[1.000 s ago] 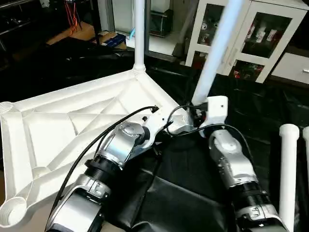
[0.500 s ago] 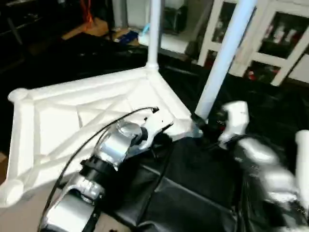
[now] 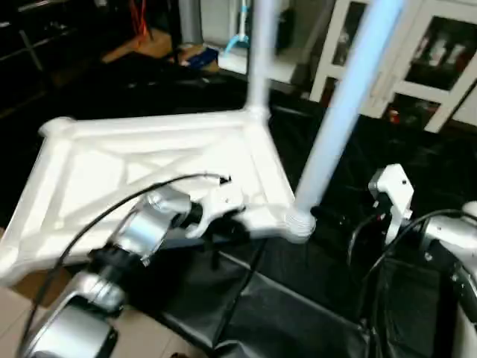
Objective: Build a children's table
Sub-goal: Rotate leg to tighten
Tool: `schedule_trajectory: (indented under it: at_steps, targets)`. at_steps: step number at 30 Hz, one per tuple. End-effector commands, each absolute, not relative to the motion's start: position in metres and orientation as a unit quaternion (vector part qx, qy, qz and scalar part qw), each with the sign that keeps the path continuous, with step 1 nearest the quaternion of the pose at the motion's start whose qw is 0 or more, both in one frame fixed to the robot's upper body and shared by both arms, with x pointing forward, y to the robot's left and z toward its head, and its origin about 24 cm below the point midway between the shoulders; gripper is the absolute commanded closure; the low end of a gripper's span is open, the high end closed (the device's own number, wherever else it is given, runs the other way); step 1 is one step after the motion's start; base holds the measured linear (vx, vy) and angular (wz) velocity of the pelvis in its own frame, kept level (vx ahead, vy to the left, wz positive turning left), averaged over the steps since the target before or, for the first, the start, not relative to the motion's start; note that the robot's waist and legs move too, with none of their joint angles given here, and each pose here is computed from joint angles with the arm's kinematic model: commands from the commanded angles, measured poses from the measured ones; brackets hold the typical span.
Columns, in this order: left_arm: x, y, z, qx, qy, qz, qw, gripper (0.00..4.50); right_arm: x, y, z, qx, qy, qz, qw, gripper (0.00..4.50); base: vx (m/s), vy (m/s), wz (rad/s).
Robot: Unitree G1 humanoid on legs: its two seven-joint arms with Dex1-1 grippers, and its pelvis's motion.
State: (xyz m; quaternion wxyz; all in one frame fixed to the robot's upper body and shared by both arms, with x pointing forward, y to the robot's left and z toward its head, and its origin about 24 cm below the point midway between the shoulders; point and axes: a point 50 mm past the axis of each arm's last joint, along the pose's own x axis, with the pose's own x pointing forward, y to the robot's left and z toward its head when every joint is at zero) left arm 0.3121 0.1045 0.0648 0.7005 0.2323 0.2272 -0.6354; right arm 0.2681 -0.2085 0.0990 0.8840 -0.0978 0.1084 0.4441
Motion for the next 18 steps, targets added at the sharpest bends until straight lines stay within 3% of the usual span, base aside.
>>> schedule_trajectory:
  at_steps: [1,10,18]
  targets:
    - [0.3009,0.0801,0.0786,0.224,0.173,-0.704,0.652,4.50,0.2693,-0.2092,0.0977,-0.104,0.126,0.457,0.874,1.19,0.000,0.000,0.00]
    - [0.3028,0.0804,0.0835,0.229,0.162,-0.711,0.644,4.50,0.2627,-0.2067,0.0998,-0.087,0.150,0.525,0.833,1.19,0.000,0.000,0.00]
    - [0.3022,0.0846,0.0836,0.235,0.165,-0.713,0.640,4.50,0.2685,-0.2113,0.1022,-0.102,0.153,0.540,0.822,1.88,0.000,0.000,0.00]
